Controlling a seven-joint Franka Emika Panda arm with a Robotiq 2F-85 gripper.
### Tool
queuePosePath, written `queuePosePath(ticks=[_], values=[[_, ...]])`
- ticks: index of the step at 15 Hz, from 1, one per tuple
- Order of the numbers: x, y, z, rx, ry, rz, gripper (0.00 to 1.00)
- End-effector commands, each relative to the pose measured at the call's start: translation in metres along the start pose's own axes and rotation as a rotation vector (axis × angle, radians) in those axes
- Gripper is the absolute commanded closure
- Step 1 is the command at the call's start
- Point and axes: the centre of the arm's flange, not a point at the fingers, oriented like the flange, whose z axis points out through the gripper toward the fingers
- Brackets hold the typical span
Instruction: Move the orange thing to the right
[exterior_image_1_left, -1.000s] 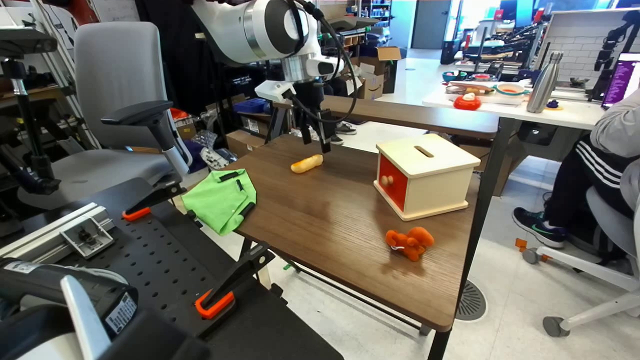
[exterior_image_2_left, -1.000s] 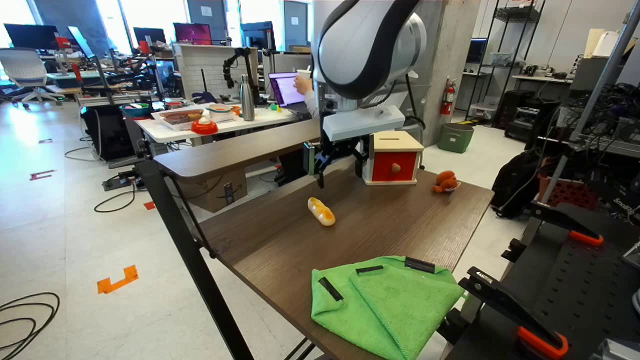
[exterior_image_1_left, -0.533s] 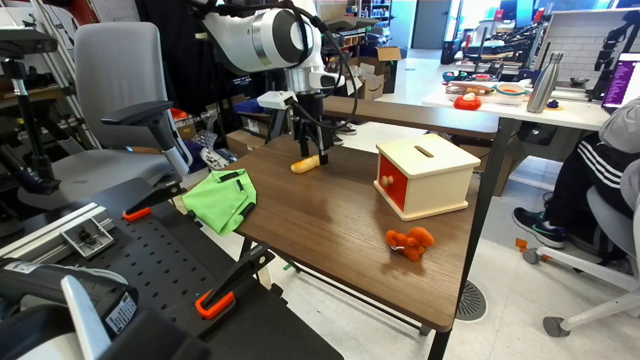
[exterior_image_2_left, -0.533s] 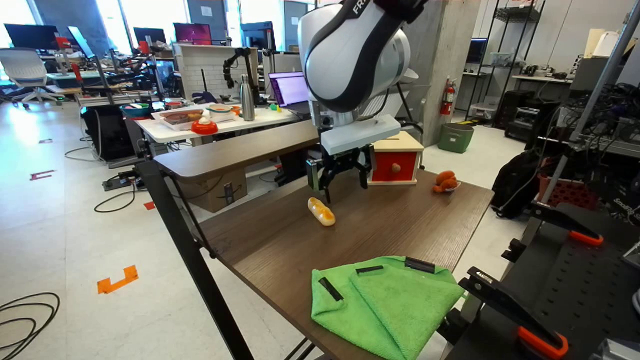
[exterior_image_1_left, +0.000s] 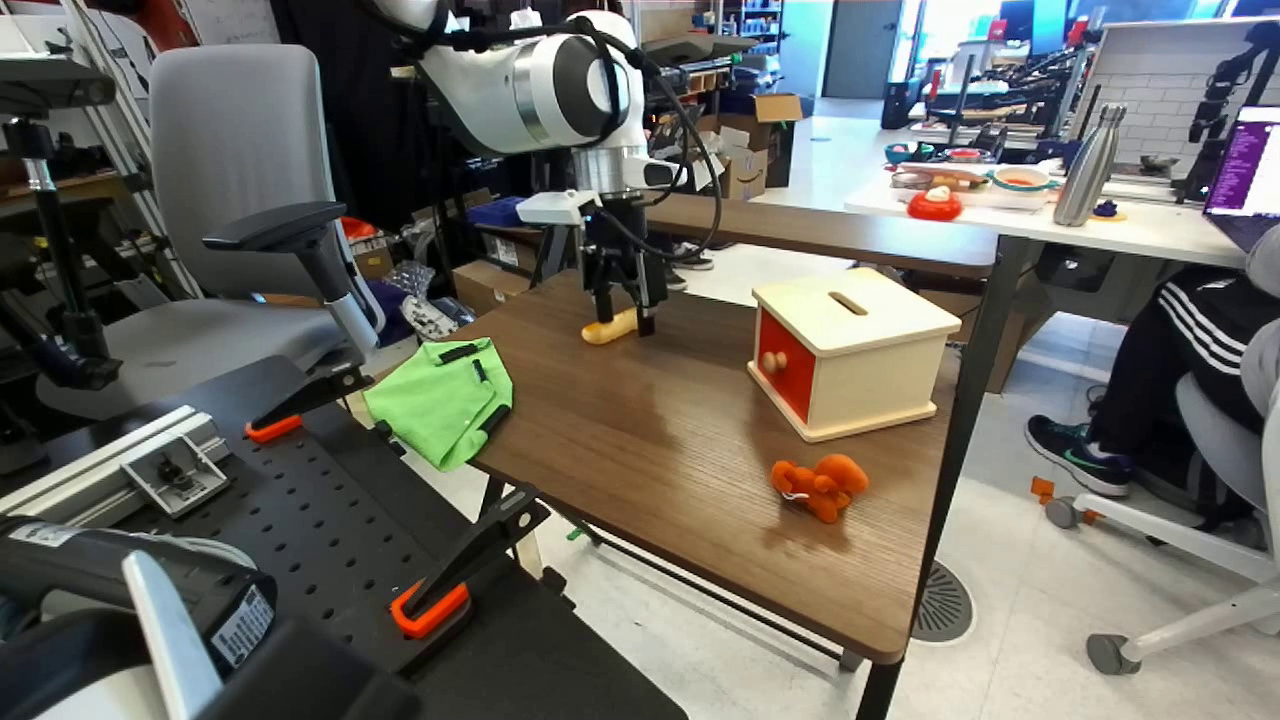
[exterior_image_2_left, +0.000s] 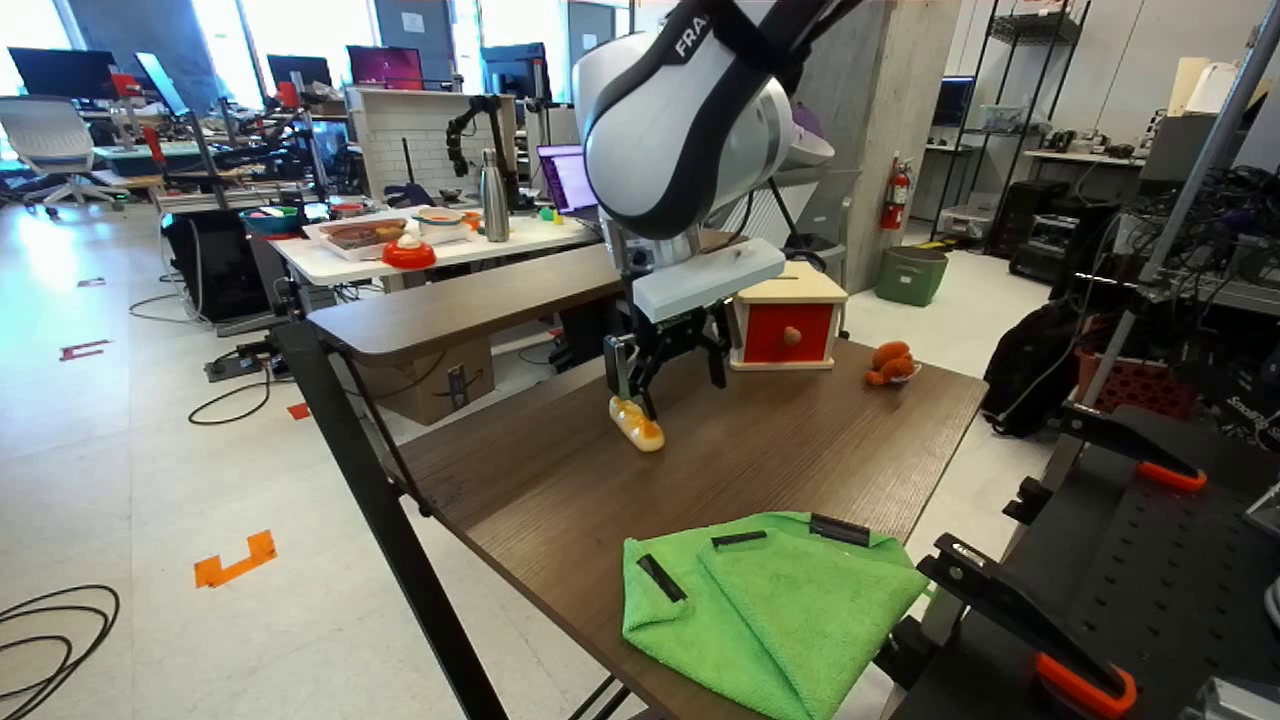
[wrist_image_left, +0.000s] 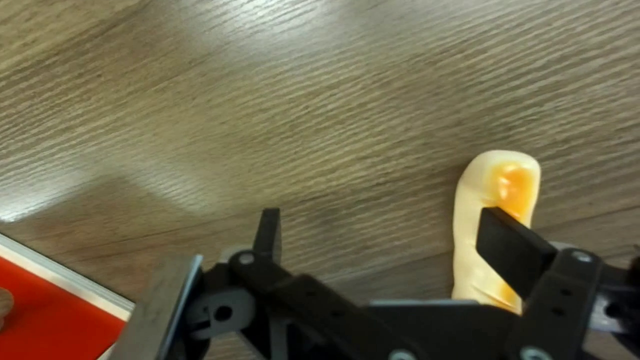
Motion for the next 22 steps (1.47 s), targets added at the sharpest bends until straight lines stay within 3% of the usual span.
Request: queuePosePath(ticks=[1, 12, 22], values=[[0.011, -0.011, -0.002, 0.009, -0.016, -0.045, 0.0], [0.016, -0.023, -0.009, 0.059, -0.016, -0.108, 0.0], [0.03, -0.016, 0.004, 0.021, -0.066, -0.117, 0.0]])
